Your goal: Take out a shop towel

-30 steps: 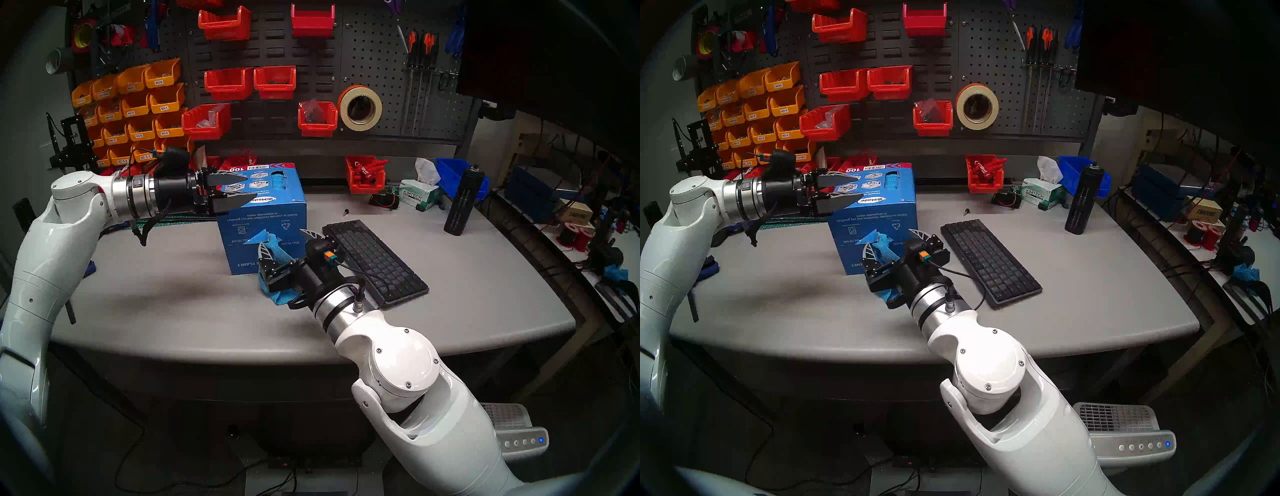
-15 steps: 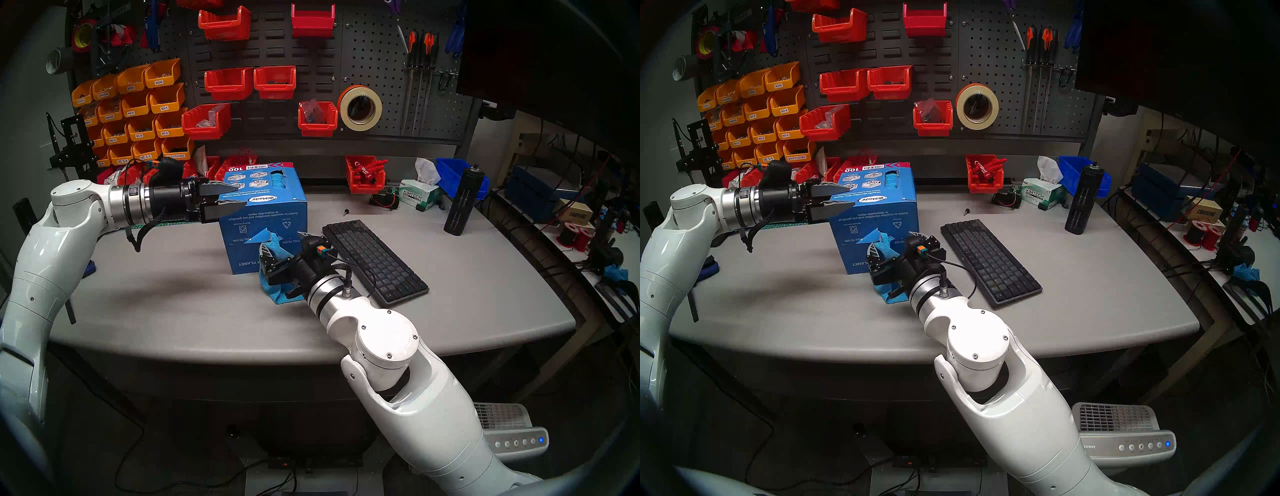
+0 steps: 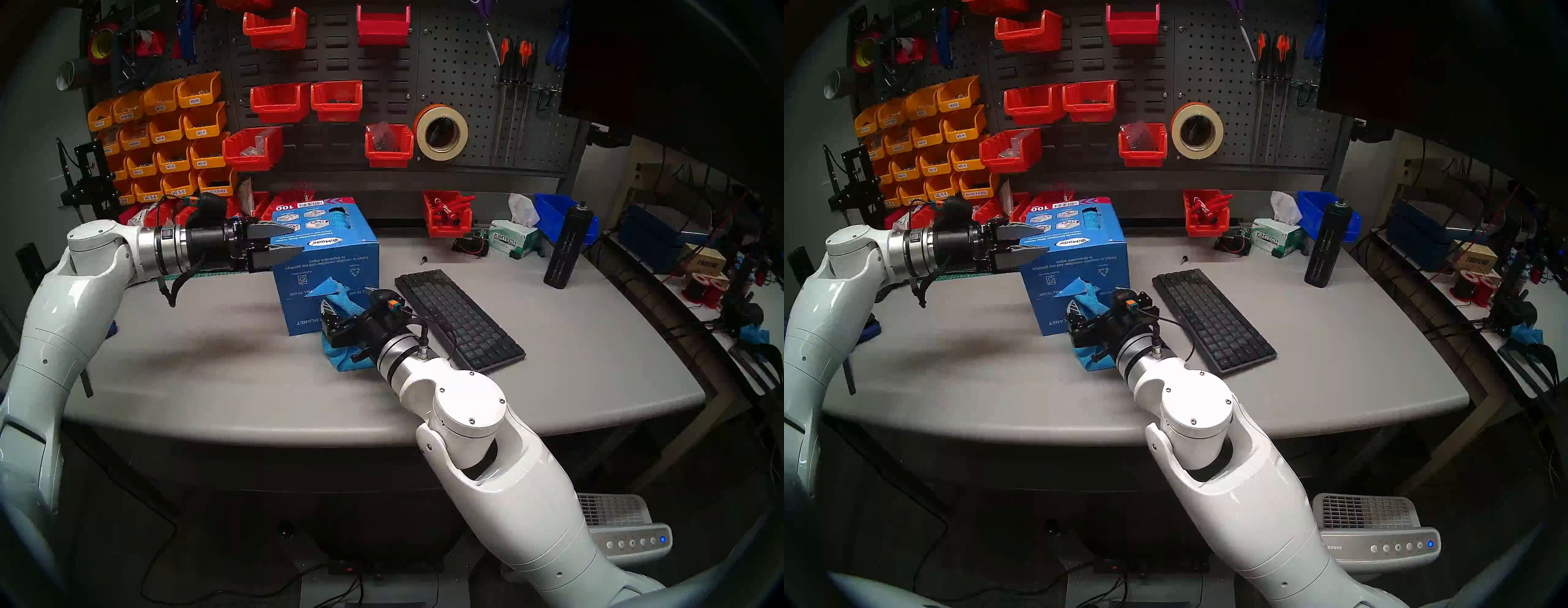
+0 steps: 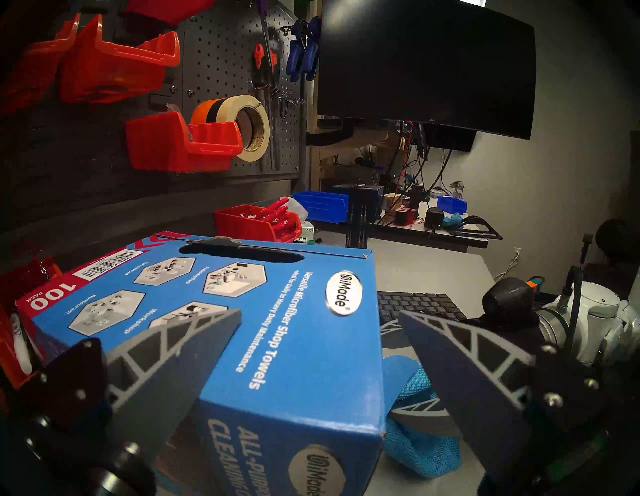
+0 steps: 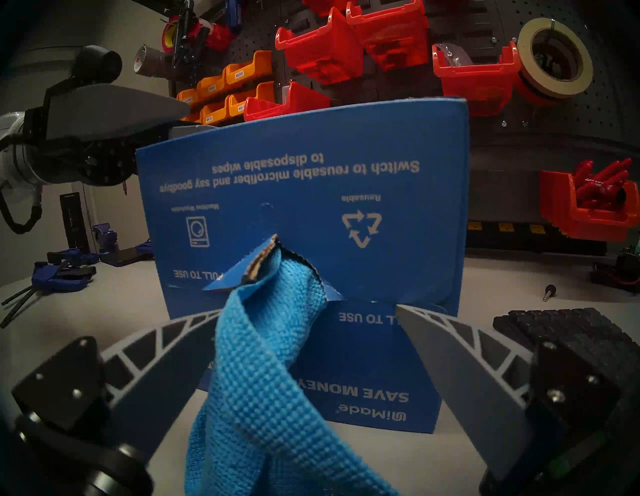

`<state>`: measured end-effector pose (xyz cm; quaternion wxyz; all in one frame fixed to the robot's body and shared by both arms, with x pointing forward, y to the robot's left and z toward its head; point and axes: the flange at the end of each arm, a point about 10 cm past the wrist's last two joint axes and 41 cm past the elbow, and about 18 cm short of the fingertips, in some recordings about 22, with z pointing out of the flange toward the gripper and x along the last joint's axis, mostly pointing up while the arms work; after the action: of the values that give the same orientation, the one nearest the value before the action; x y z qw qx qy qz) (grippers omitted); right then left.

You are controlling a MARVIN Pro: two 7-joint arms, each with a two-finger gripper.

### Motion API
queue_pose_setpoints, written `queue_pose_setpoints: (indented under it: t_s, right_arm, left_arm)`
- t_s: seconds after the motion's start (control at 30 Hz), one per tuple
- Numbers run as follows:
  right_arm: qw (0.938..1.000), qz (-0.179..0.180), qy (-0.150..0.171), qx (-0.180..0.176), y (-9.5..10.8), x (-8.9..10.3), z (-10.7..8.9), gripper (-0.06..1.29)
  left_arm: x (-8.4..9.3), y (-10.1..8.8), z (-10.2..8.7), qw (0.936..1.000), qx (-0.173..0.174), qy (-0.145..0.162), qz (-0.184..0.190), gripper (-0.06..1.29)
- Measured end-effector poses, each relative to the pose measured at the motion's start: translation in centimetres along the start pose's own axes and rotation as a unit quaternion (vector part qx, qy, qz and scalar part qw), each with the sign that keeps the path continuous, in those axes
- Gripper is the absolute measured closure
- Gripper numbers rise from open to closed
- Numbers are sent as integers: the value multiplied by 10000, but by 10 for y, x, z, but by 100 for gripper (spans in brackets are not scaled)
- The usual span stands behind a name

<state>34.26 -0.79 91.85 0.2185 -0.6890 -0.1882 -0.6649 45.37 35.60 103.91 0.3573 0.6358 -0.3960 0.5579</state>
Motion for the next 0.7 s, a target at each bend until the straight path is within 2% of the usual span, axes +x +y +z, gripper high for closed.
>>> queue_pose_setpoints:
  t_s: [0.1, 0.17, 0.2, 0.27, 0.3, 0.37, 0.4, 0.43, 0.7]
  right_arm:
    - [10000, -31, -11, 10, -1, 0, 0, -2]
    - [10000, -52, -21, 26, -3, 0, 1, 5]
    - [10000, -56, -28, 42, -4, 0, 2, 27]
    - [10000, -58, -32, 54, -5, 0, 3, 37]
    - [9999, -62, -37, 75, -6, 0, 4, 72]
    - [9999, -65, -40, 88, -7, -1, 4, 95]
    - [9999, -69, -42, 99, -7, -1, 5, 116]
    - [9999, -71, -42, 105, -7, -1, 6, 125]
    - [9998, -121, 3, 149, -9, 3, 9, 126]
  left_arm:
    - [0, 1, 2, 10000, -37, 7, 14, 0]
    - [0, 2, 4, 10000, -77, 15, 25, 0]
    - [0, 2, 5, 9999, -94, 17, 32, 0]
    - [0, 3, 5, 9999, -105, 17, 36, 0]
    - [1, 3, 6, 9999, -121, 16, 40, 0]
    - [1, 3, 6, 9999, -128, 15, 42, 0]
    - [1, 4, 6, 9999, -132, 14, 43, 0]
    - [1, 4, 6, 9999, -133, 13, 44, 0]
    - [1, 3, 4, 9999, -125, -20, 68, 0]
